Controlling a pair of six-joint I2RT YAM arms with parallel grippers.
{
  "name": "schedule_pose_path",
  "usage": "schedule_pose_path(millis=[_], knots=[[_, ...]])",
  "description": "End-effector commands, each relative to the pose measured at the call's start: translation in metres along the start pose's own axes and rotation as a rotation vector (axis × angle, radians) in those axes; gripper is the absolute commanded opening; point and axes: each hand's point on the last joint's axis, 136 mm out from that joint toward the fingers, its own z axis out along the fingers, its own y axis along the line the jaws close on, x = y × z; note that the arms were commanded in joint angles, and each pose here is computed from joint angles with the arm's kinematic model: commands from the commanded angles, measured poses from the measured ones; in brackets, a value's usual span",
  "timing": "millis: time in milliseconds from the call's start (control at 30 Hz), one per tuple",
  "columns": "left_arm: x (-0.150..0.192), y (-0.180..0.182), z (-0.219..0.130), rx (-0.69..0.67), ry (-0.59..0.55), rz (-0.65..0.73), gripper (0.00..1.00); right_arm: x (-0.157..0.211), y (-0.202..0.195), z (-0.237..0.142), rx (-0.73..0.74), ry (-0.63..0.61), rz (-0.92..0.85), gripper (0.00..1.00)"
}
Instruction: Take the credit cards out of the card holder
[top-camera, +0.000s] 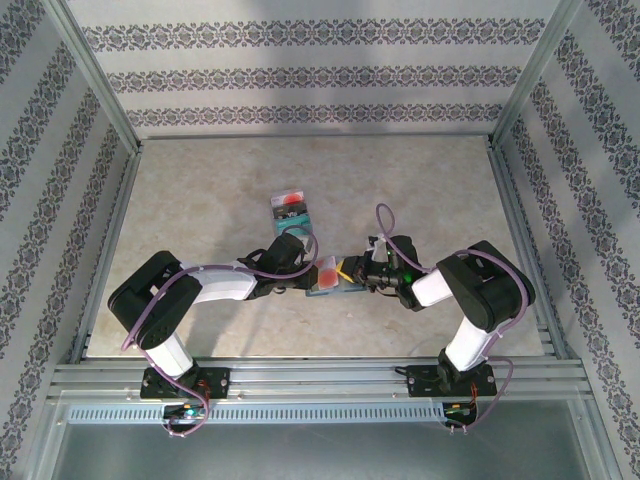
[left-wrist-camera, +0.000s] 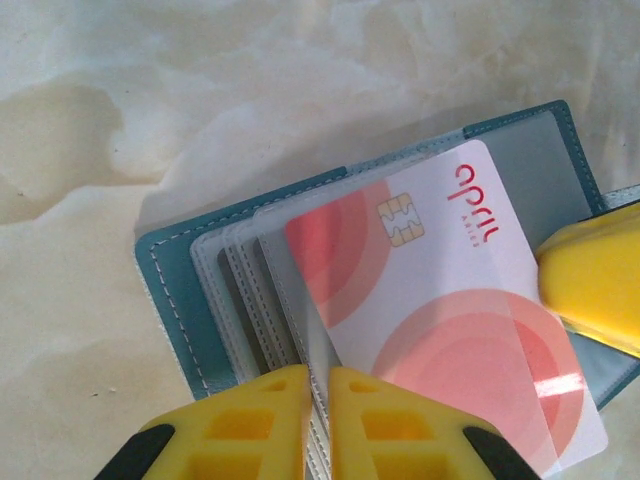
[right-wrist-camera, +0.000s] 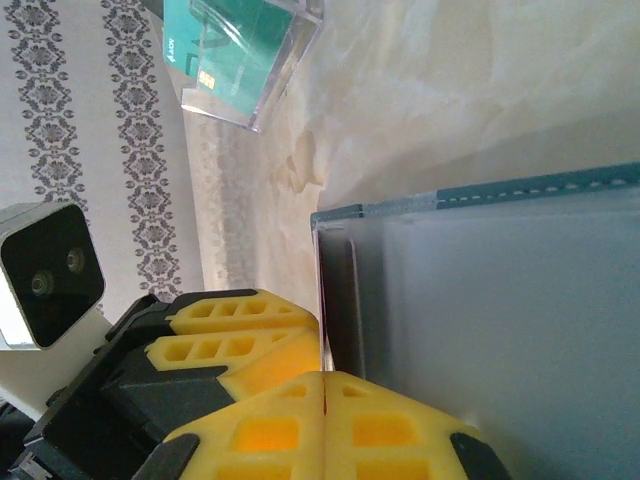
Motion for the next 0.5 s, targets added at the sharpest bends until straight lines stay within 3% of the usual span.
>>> schedule_pose_path(millis=[0, 467], knots=[[0.029, 0.022, -0.001, -0.090, 0.103, -0.005, 0.13, -0.004, 0.004, -0.002, -0.029, -0.014, -0.029, 0.00], [-0.010, -0.012, -0.028, -0.016, 0.014, 0.051, 0.25, -0.004, -0.010, 0.001, 0.005, -0.016, -0.007, 0.00]])
